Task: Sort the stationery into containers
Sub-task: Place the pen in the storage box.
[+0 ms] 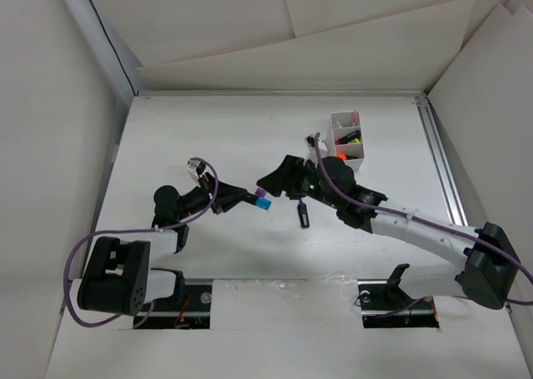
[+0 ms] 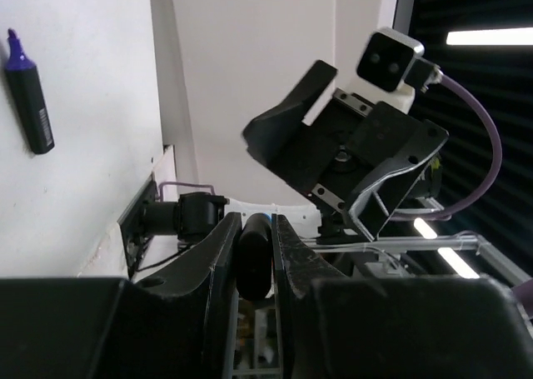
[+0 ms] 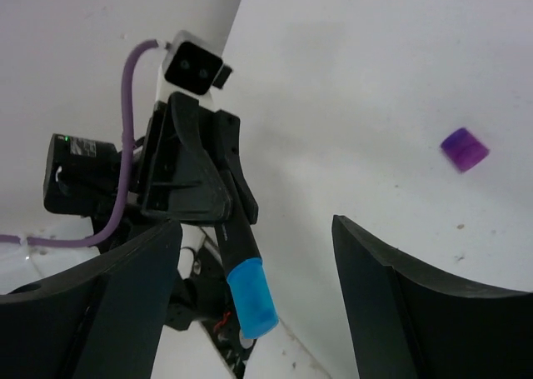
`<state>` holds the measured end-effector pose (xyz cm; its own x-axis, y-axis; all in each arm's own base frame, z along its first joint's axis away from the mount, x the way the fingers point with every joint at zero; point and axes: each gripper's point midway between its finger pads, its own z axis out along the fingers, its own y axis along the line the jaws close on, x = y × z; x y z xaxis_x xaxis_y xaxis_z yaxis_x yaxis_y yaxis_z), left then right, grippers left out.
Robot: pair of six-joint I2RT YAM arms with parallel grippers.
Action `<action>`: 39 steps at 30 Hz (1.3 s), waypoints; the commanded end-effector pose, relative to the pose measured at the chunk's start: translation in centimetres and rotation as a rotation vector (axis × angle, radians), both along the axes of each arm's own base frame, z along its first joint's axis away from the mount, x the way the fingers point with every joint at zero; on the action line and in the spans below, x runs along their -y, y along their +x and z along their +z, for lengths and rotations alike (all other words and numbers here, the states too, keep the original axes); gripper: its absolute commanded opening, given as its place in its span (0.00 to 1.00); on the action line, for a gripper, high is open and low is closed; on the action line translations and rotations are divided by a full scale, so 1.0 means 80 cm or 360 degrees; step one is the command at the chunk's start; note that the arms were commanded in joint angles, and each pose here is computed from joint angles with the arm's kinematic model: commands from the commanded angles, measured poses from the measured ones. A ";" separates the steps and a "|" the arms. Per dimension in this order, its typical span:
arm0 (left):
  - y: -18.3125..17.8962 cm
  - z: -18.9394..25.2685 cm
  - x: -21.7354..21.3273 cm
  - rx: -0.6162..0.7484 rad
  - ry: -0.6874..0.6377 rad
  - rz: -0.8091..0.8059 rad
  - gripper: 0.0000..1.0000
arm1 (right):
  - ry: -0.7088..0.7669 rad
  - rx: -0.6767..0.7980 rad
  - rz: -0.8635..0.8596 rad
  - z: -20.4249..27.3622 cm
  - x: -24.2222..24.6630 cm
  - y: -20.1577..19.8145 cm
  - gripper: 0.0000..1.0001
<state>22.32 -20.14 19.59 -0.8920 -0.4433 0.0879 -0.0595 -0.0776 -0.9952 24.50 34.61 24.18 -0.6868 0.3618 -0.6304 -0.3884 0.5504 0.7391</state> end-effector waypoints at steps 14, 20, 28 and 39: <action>-0.036 0.101 -0.006 0.1027 -0.0064 0.0053 0.00 | 0.0298 -0.0045 0.0364 0.019 -0.043 -0.037 0.63; -0.035 0.103 -0.006 0.1040 -0.0080 0.0064 0.00 | 0.0306 -0.0058 0.0361 0.017 -0.043 -0.037 0.51; -0.036 0.100 -0.006 0.1017 -0.0095 0.0058 0.00 | 0.0314 -0.0079 0.0402 0.013 -0.050 -0.039 0.44; -0.039 0.104 -0.007 0.1038 -0.0107 0.0055 0.00 | 0.0286 -0.0124 0.0460 -0.001 -0.060 -0.040 0.44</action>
